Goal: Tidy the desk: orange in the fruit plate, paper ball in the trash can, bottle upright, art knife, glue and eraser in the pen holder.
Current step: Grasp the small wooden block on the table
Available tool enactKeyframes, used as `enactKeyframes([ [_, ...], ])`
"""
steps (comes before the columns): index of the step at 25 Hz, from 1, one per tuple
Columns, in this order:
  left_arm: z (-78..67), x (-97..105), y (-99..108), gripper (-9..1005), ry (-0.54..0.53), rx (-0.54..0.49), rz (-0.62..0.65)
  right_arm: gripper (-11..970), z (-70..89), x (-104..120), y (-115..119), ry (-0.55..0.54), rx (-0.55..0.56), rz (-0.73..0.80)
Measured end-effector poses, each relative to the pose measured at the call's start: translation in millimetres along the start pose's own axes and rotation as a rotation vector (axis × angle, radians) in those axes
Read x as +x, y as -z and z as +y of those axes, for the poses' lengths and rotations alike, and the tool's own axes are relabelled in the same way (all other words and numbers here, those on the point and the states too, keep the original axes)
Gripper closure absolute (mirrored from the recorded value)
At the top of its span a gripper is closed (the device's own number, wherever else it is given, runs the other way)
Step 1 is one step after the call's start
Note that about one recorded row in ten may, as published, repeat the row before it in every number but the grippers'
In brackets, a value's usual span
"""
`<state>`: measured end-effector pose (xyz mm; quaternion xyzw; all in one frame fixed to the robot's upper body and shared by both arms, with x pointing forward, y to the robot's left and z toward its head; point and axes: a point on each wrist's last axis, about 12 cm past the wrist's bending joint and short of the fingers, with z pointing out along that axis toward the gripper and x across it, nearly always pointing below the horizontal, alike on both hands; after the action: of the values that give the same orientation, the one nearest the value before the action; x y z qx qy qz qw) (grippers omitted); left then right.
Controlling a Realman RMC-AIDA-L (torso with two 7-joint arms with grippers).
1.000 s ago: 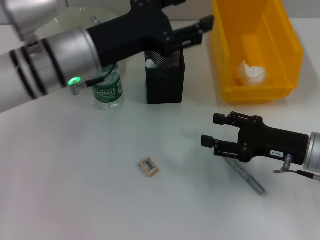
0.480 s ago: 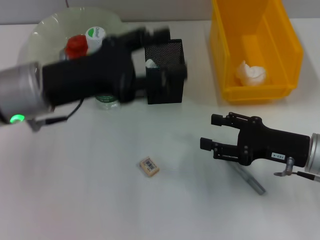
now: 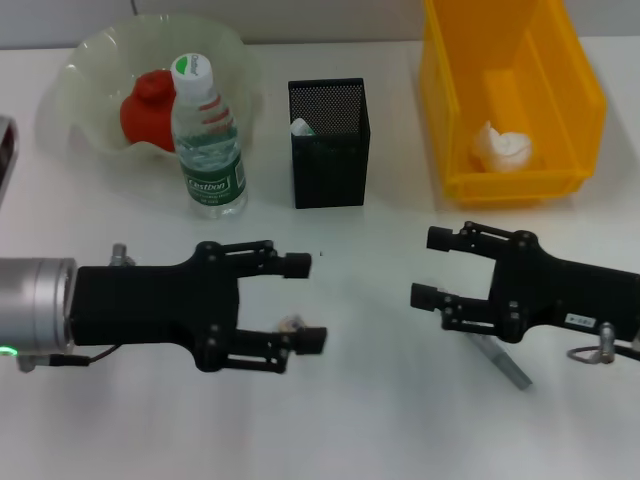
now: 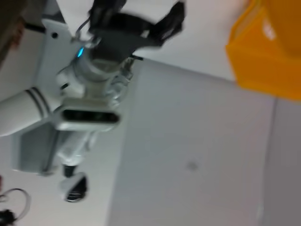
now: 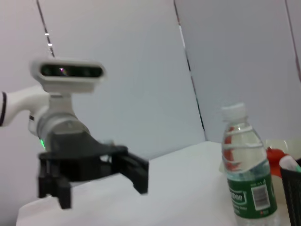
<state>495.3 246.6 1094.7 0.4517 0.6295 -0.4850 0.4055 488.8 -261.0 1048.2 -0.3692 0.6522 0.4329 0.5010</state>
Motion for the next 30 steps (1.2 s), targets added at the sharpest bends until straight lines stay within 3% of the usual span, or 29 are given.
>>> enactKeyframes([
  [8, -6.3, 14.5, 7.8, 179, 0.031, -0.04, -0.048, 196, -2.5, -26.2, 24.3, -0.011, -0.02, -0.009],
  [14, -8.1, 18.0, 4.0, 184, 0.052, -0.033, -0.044, 197, 7.2, -16.8, 28.9, 0.048, -0.029, -0.031],
  [19, 1.5, 6.2, 0.2, 187, 0.161, -0.01, -0.007, 197, 18.4, -0.5, 26.9, 0.046, -0.039, -0.046],
  [24, 17.5, -17.2, -21.1, 191, 0.351, 0.032, 0.166, 197, 27.7, 13.4, 36.8, 0.033, 0.009, -0.053],
  [26, 18.2, -20.7, -23.6, 192, 0.362, 0.032, 0.186, 197, 28.1, 15.0, 40.9, 0.028, 0.034, -0.059],
  [27, 20.3, -38.1, -35.6, 193, 0.402, 0.004, 0.29, 197, 27.4, 15.3, 44.1, 0.027, 0.054, -0.065],
  [30, 20.7, -48.9, -40.4, 195, 0.397, -0.035, 0.348, 197, 27.2, 15.5, 45.3, 0.027, 0.061, -0.066],
])
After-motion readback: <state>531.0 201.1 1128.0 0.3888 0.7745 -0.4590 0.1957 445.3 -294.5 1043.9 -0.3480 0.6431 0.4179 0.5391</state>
